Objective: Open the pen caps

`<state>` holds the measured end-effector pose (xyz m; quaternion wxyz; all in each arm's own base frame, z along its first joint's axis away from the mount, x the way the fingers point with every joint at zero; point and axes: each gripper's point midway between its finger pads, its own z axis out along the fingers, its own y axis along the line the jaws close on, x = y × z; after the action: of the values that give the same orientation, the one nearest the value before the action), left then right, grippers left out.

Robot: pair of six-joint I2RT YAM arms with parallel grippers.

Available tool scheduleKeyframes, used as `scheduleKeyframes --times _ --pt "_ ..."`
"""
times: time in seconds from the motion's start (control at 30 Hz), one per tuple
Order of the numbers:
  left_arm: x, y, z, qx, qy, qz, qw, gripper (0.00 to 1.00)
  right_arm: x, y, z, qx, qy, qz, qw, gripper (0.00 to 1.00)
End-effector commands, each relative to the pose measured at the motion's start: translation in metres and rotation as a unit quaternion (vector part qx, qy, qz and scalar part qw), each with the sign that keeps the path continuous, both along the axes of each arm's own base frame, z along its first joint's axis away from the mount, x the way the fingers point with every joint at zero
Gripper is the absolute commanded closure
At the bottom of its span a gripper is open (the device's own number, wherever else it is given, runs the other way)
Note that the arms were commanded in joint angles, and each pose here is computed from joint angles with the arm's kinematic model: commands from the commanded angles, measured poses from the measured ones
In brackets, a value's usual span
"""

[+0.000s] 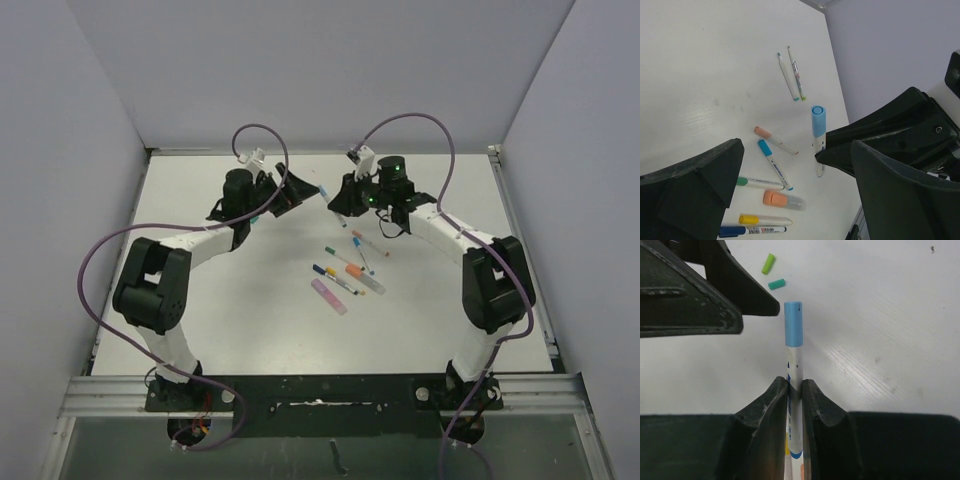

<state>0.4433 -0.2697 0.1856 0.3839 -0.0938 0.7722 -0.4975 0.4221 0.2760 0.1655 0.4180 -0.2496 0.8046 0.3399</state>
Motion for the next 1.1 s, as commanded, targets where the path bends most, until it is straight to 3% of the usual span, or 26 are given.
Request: scheduleKeyframes --times 0.0,0.7,1.07 --pt "0.003 -0.013 0.015 -0.024 -0.041 -0.008 0.999 0.12 -0.004 0.022 0.037 0.054 -0.033 0.031 0.998 1.0" --pt "-0.002 -0.012 0.034 -0.031 -0.087 0.014 0.996 0.49 -0.023 0.049 0.038 0.051 -0.031 0.063 0.996 1.0" --pt "-0.008 -0.01 0.049 -0.048 -0.107 0.019 0.993 0.53 -0.027 0.051 0.031 0.04 -0.026 0.067 0.997 1.0"
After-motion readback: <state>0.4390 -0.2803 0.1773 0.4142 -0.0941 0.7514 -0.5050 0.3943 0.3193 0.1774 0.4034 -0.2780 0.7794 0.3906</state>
